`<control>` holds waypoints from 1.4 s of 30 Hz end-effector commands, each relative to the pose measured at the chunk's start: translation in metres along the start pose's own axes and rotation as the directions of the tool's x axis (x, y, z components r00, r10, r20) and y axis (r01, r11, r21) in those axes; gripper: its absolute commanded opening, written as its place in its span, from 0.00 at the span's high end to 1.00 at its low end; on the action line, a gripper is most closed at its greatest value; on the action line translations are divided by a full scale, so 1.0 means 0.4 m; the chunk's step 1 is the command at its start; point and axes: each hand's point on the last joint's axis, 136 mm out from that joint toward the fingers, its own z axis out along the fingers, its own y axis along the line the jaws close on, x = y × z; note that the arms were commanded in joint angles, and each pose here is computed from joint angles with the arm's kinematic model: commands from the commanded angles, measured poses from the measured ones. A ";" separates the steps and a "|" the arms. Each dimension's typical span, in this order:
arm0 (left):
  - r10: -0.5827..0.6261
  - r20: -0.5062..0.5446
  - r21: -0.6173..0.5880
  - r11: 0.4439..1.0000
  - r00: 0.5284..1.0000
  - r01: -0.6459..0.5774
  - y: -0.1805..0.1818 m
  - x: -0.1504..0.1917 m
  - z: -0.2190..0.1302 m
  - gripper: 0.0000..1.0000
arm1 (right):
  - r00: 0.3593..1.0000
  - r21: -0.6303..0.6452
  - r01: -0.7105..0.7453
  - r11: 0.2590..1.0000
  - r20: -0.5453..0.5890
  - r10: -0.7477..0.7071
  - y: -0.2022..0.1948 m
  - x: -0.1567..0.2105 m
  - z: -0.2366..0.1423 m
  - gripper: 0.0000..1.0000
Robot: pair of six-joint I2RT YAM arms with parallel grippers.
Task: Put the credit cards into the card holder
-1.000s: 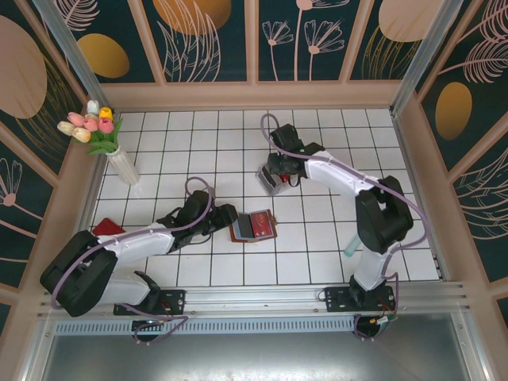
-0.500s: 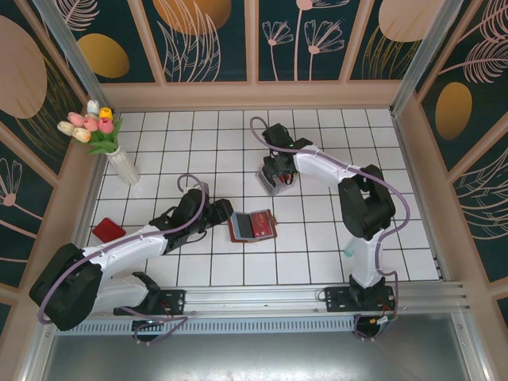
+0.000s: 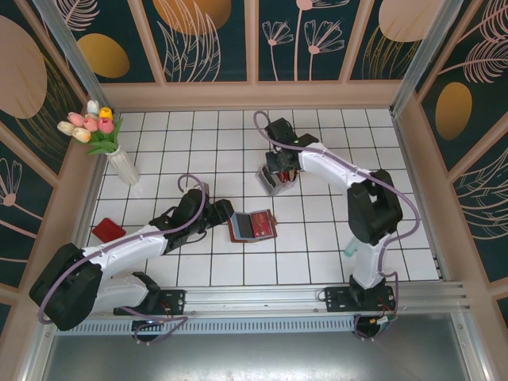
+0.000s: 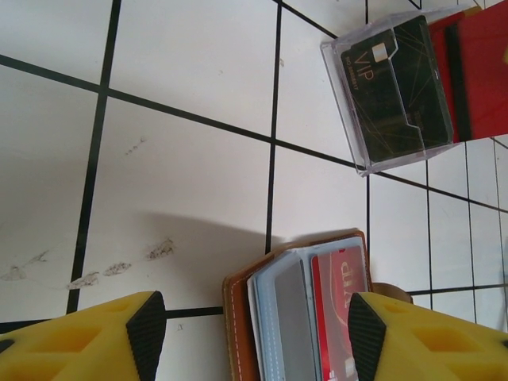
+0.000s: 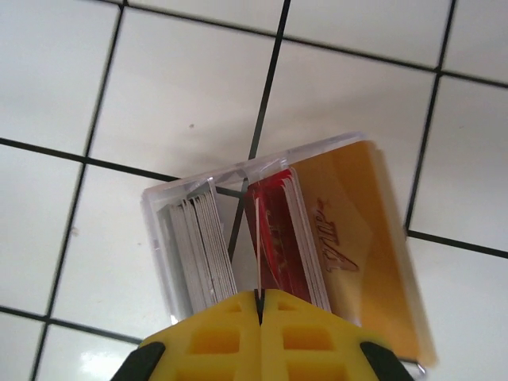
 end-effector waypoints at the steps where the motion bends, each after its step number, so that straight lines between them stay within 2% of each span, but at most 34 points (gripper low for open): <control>1: -0.026 -0.026 0.029 0.999 0.999 0.027 -0.008 0.006 0.008 0.35 | 0.988 -0.079 -0.102 0.992 0.108 0.110 0.008 -0.050 -0.139 0.99; 6: -0.091 -0.084 0.105 0.989 0.992 0.100 -0.014 0.036 0.017 0.39 | 0.954 -0.218 -0.227 0.949 0.148 0.262 0.099 0.001 -0.193 1.00; 10: -0.104 -0.110 0.133 0.984 0.989 0.118 -0.017 0.051 0.017 0.47 | 0.929 -0.205 -0.299 0.932 0.158 0.333 0.167 0.080 -0.197 1.00; 14: -0.111 -0.114 0.136 0.983 0.987 0.126 -0.011 0.059 0.015 0.58 | 0.910 -0.251 -0.357 0.900 0.127 0.396 0.230 0.155 -0.187 1.00; 21: -0.099 -0.150 0.135 0.984 0.984 0.119 -0.006 0.078 0.026 0.63 | 0.912 -0.307 -0.363 0.880 0.079 0.403 0.307 0.214 -0.178 1.00; 28: -0.101 -0.158 0.139 0.983 0.982 0.124 -0.001 0.087 0.032 0.76 | 0.914 -0.342 -0.375 0.862 0.021 0.406 0.351 0.251 -0.159 1.00; 33: -0.094 -0.167 0.157 0.980 0.981 0.121 -0.011 0.088 0.036 0.82 | 0.919 -0.333 -0.373 0.866 -0.005 0.394 0.365 0.278 -0.139 1.00; 42: -0.099 -0.199 0.158 0.979 0.975 0.131 -0.009 0.103 0.054 0.75 | 0.923 -0.301 -0.371 0.879 -0.018 0.383 0.361 0.299 -0.111 1.00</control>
